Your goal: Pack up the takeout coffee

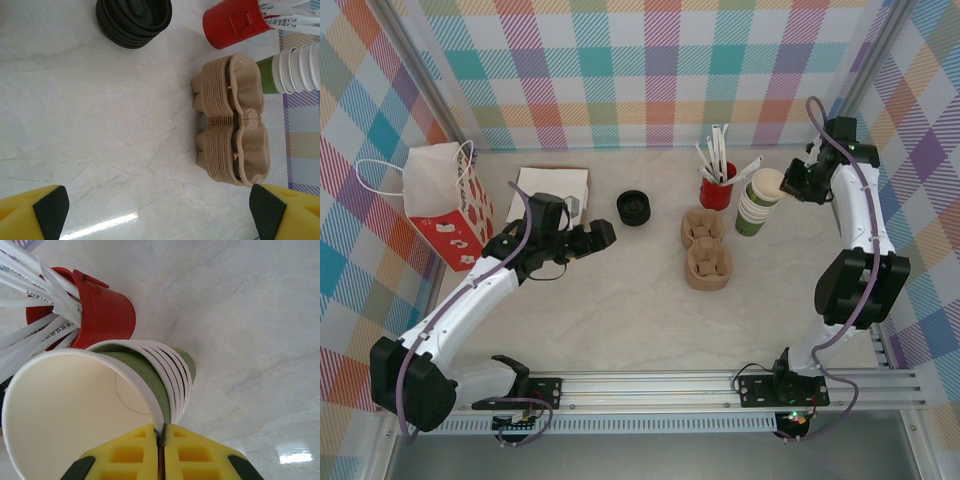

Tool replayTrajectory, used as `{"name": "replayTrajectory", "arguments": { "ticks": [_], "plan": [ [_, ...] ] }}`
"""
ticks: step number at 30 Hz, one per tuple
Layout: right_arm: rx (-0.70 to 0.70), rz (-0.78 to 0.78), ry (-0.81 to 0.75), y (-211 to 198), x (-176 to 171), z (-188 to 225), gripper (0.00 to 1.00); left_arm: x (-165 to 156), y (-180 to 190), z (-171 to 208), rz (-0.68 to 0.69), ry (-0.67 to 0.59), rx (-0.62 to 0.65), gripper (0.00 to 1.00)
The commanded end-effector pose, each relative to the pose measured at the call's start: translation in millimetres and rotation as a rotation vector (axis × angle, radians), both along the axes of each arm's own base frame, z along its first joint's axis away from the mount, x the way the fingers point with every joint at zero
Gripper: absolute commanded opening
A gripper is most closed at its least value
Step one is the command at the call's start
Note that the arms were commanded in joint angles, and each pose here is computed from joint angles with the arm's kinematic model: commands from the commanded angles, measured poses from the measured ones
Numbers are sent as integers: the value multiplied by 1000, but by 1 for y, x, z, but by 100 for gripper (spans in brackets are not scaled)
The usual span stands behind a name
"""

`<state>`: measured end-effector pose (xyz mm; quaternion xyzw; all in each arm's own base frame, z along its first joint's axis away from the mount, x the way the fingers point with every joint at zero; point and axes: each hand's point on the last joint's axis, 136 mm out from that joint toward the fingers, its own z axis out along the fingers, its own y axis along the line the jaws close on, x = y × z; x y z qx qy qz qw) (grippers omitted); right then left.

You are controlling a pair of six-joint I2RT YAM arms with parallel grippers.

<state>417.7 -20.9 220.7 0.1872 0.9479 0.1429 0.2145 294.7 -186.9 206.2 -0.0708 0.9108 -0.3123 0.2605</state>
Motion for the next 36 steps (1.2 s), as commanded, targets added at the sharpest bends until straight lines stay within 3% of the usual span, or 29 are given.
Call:
{"name": "replayTrajectory", "arguments": {
  "ticks": [1,9,19,22,26,31,36],
  "plan": [
    [-67,35,-55,-2,-15,36,10,-2,3,0,3,2,29,95],
    [-115,-14,-237,-1,-41,105,9,-1,11,8,29,-23,60,95],
    [-7,121,-407,75,-92,154,8,1,20,13,82,-18,92,96],
    [80,203,-392,117,-109,142,8,4,22,14,114,-15,82,95],
    [160,328,-270,182,-126,94,8,6,25,14,150,-11,75,94],
    [60,443,-100,239,-132,21,8,5,28,15,159,-6,86,93],
    [-11,504,-49,272,-123,-20,9,2,31,15,165,-5,94,91]
  ]
}}
